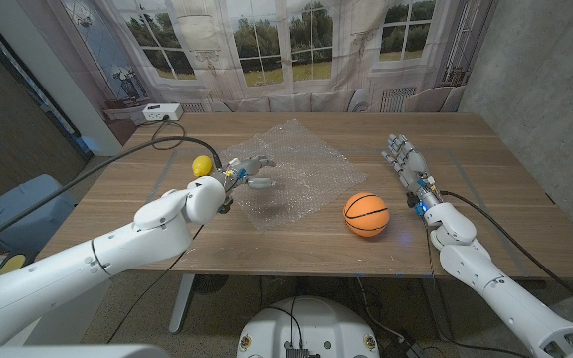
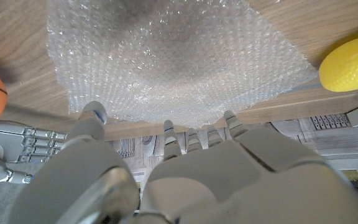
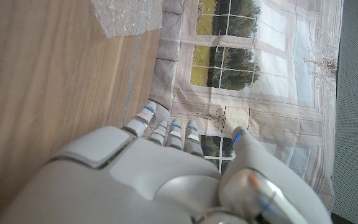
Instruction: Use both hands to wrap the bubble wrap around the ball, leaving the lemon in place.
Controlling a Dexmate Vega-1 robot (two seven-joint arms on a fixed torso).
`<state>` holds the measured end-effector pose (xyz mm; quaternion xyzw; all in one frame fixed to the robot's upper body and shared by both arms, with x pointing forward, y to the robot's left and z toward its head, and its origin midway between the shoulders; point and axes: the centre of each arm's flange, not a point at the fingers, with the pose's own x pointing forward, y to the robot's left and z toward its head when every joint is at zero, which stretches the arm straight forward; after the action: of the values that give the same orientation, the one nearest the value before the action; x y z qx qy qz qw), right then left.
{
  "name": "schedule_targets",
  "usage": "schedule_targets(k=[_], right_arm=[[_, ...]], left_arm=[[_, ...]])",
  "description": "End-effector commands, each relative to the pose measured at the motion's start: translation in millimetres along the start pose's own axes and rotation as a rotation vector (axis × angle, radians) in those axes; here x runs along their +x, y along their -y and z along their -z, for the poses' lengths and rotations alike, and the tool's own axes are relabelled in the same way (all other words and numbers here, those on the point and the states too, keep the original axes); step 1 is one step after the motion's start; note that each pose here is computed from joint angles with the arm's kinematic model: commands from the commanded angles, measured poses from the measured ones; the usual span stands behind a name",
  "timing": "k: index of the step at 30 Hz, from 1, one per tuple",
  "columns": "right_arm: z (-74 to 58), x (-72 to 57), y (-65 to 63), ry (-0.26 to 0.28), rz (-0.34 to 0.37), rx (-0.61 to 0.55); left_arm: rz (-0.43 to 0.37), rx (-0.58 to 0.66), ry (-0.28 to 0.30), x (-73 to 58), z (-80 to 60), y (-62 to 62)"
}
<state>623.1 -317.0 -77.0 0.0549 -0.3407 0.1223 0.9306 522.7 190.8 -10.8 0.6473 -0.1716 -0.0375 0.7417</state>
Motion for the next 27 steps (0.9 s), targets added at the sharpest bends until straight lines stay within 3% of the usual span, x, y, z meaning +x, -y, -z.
schedule_targets(k=[1, 14, 27], right_arm=[[3.7, -4.0, 0.1, 0.001, 0.01, 0.008], [6.9, -8.7, -0.4, 0.003, 0.02, 0.017], [8.4, -11.7, 1.1, 0.008, 0.028, 0.024]], left_arm=[[0.109, 0.163, -0.033, -7.0, -13.5, 1.3], [0.189, 0.305, -0.074, -15.1, -28.5, 6.4], [0.226, 0.451, -0.119, -11.0, -39.2, 19.2]])
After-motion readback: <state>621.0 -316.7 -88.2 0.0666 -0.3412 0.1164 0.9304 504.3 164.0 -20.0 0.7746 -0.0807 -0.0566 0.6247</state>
